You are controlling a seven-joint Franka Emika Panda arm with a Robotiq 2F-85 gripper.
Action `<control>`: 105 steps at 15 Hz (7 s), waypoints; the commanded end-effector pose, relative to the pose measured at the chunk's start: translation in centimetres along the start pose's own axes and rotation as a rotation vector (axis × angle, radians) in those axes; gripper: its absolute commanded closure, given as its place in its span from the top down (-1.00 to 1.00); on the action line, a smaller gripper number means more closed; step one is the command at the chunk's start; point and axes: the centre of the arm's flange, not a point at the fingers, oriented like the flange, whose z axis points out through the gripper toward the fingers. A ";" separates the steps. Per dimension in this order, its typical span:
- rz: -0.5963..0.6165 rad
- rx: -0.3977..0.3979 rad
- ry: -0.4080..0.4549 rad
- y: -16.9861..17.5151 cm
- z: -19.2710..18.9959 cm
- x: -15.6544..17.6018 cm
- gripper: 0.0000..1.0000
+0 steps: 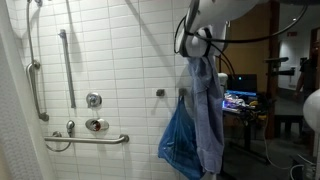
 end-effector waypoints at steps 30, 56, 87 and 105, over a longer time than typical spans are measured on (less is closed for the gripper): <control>0.391 -0.485 -0.018 10.0 6.7 5.3 -0.97; 0.555 -0.661 -0.263 10.6 14.3 11.0 -0.97; 0.503 -0.588 -0.083 6.9 12.7 19.5 -0.97; 0.704 -0.646 -0.030 6.8 13.3 8.6 -0.97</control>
